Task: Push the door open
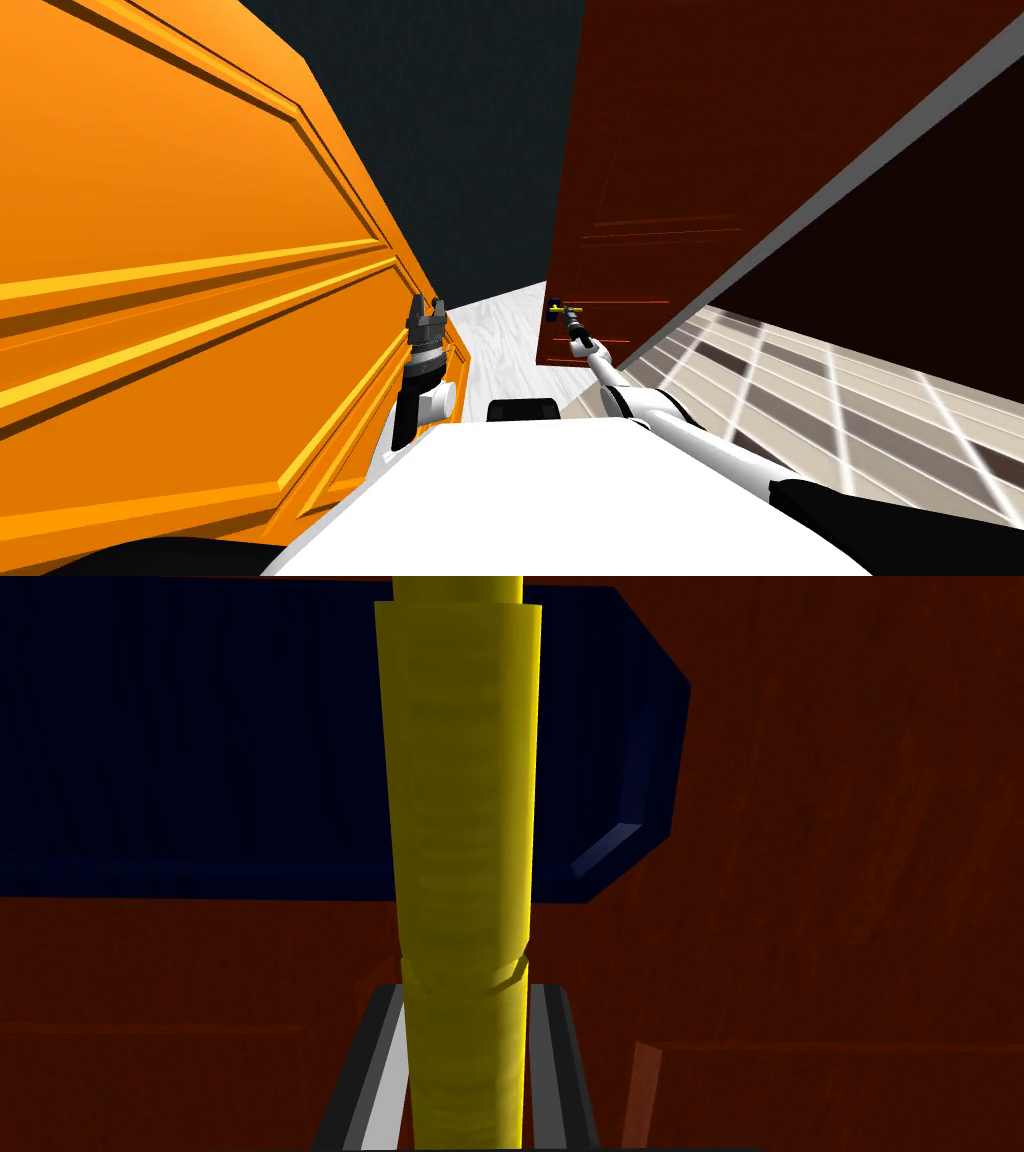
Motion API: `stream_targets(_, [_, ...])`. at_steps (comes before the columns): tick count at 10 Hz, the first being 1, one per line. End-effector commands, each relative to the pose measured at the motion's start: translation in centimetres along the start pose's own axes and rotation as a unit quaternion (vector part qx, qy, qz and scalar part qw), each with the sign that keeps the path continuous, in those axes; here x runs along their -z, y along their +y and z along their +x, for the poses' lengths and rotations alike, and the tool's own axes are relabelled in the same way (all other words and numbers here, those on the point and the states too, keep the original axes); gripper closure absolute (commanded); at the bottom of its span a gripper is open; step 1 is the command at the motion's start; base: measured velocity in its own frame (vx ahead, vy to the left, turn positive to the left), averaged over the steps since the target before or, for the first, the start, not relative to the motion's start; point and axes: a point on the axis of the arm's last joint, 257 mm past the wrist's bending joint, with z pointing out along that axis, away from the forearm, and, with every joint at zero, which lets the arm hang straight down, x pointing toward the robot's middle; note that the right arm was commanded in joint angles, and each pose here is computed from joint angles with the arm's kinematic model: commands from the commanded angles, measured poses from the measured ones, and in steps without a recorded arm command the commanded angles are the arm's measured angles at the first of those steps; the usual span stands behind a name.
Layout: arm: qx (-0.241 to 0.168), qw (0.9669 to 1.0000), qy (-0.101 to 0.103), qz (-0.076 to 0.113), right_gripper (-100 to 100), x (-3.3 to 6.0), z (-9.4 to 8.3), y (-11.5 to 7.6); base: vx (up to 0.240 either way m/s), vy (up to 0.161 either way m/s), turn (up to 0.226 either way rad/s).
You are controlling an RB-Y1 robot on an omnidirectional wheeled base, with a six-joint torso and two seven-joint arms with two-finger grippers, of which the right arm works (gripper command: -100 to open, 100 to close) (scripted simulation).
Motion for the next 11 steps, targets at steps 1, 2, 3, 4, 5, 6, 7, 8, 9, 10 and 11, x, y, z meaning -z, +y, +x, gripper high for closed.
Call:
stream_targets(1, [0.002,0.9999,-0.016,-0.002,100,-0.04,-1.8,0.3,0.169,0.146,-0.066])
stream_targets(2, [0.002,0.9998,-0.021,-0.002,100,0.02,-2.4,0.3,0.184,0.145,-0.071])
stream_targets(3, [0.002,0.9996,-0.027,-0.002,100,0.07,-2.9,0.3,0.166,0.121,-0.069])
stream_targets(4, [0.002,0.9995,-0.033,-0.002,100,0.14,-3.5,0.3,0.176,0.095,-0.065])
stream_targets(5, [0.002,0.9993,-0.036,-0.002,100,0.19,-3.8,0.3,0.179,0.091,-0.038])
stream_targets(6, [0.001,0.9994,-0.034,0.002,100,0.22,-3.5,-0.2,0.079,0.037,-0.025])
stream_targets(7, [0.002,0.9992,-0.039,-0.001,100,0.01,-3.3,0.1,0.137,0.034,-0.126])
stream_targets(8, [0.002,0.9992,-0.041,-0.001,100,-0.02,-3.2,0.1,0.203,0.030,-0.127])
stream_targets(9, [0.002,0.9990,-0.044,-0.002,100,-0.09,-2.9,0.2,0.192,0.038,-0.107])
stream_targets(10, [0.002,0.9989,-0.047,-0.003,100,-0.16,-2.6,0.2,0.181,0.018,-0.128])
stream_targets(11, [0.002,0.9987,-0.050,-0.003,100,-0.24,-2.3,0.2,0.194,0.017,-0.136])
